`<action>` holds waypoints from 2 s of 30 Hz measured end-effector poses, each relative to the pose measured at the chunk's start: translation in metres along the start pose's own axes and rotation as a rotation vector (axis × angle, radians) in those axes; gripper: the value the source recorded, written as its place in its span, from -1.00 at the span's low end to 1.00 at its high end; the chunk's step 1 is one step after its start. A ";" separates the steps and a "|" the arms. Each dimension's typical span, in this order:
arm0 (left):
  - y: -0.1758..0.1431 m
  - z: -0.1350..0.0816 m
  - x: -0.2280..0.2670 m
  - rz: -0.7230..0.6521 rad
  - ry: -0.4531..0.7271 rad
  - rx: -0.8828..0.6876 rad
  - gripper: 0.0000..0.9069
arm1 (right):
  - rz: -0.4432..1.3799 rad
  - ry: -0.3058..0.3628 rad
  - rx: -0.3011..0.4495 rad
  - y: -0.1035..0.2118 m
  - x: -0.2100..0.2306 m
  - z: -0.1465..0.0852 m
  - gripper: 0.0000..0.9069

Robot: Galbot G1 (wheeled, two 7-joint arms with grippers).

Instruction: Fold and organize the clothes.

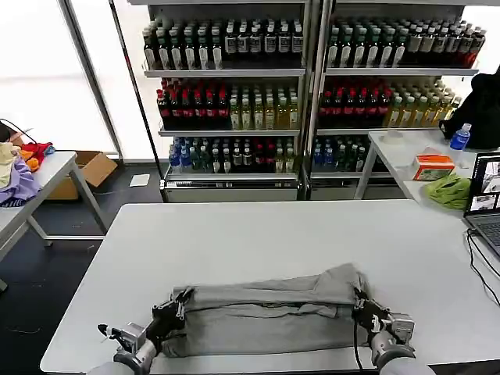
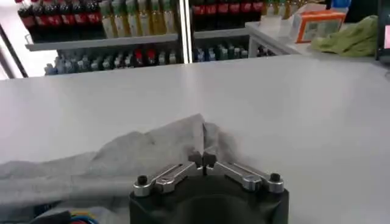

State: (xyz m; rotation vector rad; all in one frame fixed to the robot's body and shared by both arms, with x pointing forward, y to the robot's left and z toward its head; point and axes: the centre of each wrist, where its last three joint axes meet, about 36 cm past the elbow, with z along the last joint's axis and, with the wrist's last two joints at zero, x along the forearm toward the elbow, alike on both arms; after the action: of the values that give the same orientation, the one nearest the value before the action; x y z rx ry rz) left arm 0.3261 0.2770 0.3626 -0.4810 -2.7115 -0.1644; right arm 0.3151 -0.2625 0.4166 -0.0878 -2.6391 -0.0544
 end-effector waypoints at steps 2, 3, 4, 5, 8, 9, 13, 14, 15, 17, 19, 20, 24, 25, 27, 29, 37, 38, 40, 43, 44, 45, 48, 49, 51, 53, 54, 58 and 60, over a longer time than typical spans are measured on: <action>0.000 0.001 0.000 -0.002 0.002 -0.003 -0.98 | 0.002 0.002 0.006 0.001 0.001 0.002 -1.00; 0.000 0.002 -0.001 -0.002 0.003 -0.003 -0.71 | 0.004 0.002 0.010 0.001 0.001 0.003 -1.00; -0.001 0.002 -0.001 -0.003 0.003 -0.003 0.29 | 0.007 0.002 0.014 0.002 0.001 0.005 -1.00; -0.001 0.002 -0.001 -0.004 0.003 -0.004 0.82 | 0.012 0.004 0.019 0.002 0.001 0.006 -1.00; -0.002 0.002 -0.001 -0.006 0.002 -0.008 1.00 | 0.025 0.008 0.038 0.003 0.001 0.010 1.00; -0.002 0.002 -0.001 -0.008 0.001 -0.010 1.00 | 0.029 0.009 0.042 0.003 0.001 0.011 1.00; -0.002 -0.002 -0.001 -0.015 -0.017 -0.011 1.00 | 0.046 0.010 0.060 0.003 0.002 0.014 1.00; -0.002 -0.004 -0.001 -0.019 -0.023 -0.011 1.00 | 0.048 0.010 0.065 0.003 0.003 0.015 1.00; -0.002 -0.006 -0.001 -0.022 -0.030 -0.010 1.00 | 0.051 0.009 0.069 0.002 0.003 0.015 1.00; -0.002 -0.010 -0.001 -0.026 -0.039 -0.009 1.00 | 0.053 0.008 0.076 0.002 0.005 0.015 1.00; -0.001 -0.013 -0.001 -0.034 -0.049 -0.007 1.00 | 0.053 0.002 0.081 0.001 0.007 0.013 1.00; -0.001 -0.014 0.000 -0.037 -0.053 -0.006 1.00 | 0.051 -0.003 0.080 0.001 0.009 0.012 1.00; -0.001 -0.018 0.002 -0.057 -0.072 0.006 1.00 | 0.044 -0.036 0.071 0.001 0.016 0.002 1.00; -0.001 -0.019 0.002 -0.061 -0.074 0.008 1.00 | 0.046 -0.049 0.066 0.001 0.018 -0.002 1.00; -0.002 -0.020 0.005 -0.074 -0.075 0.016 1.00 | 0.048 -0.074 0.059 0.000 0.021 -0.010 1.00; -0.004 -0.021 0.007 -0.086 -0.073 0.027 1.00 | 0.052 -0.095 0.053 -0.002 0.023 -0.017 1.00; -0.022 -0.015 0.013 -0.118 -0.037 0.094 1.00 | 0.065 -0.145 0.031 -0.008 0.025 -0.033 1.00; -0.025 -0.014 0.014 -0.121 -0.031 0.103 1.00 | 0.064 -0.148 0.030 -0.009 0.025 -0.035 1.00; -0.029 -0.012 0.015 -0.125 -0.021 0.118 1.00 | 0.063 -0.154 0.029 -0.009 0.024 -0.037 1.00; -0.033 -0.009 0.017 -0.131 -0.007 0.132 1.00 | 0.060 -0.161 0.028 -0.010 0.023 -0.041 1.00; -0.034 -0.007 0.018 -0.133 -0.003 0.136 1.00 | 0.058 -0.164 0.027 -0.010 0.023 -0.042 1.00; -0.036 -0.006 0.018 -0.135 0.002 0.141 1.00 | 0.057 -0.166 0.027 -0.010 0.023 -0.044 1.00; -0.040 0.000 0.020 -0.139 0.020 0.156 1.00 | 0.051 -0.176 0.028 -0.010 0.022 -0.047 1.00; -0.042 0.001 0.020 -0.139 0.025 0.160 1.00 | 0.050 -0.178 0.027 -0.009 0.022 -0.048 1.00; -0.045 0.003 0.020 -0.137 0.031 0.167 0.69 | 0.047 -0.184 0.024 -0.008 0.021 -0.050 1.00; -0.047 0.004 0.021 -0.134 0.036 0.172 0.44 | 0.044 -0.187 0.023 -0.008 0.020 -0.051 1.00; -0.048 0.006 0.021 -0.134 0.040 0.173 -0.42 | 0.043 -0.188 0.024 -0.008 0.020 -0.051 1.00; -0.047 0.007 0.020 -0.140 0.042 0.178 -0.98 | 0.046 -0.197 0.023 -0.010 0.019 -0.054 1.00; -0.048 0.008 0.020 -0.138 0.040 0.182 -0.98 | 0.048 -0.202 0.022 -0.011 0.019 -0.056 1.00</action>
State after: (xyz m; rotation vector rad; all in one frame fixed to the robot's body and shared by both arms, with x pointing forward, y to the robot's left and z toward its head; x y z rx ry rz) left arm 0.2889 0.2393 0.3605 -0.2356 -2.6881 0.0366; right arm 0.3243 -0.2757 0.4745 -0.1567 -2.8367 -0.0004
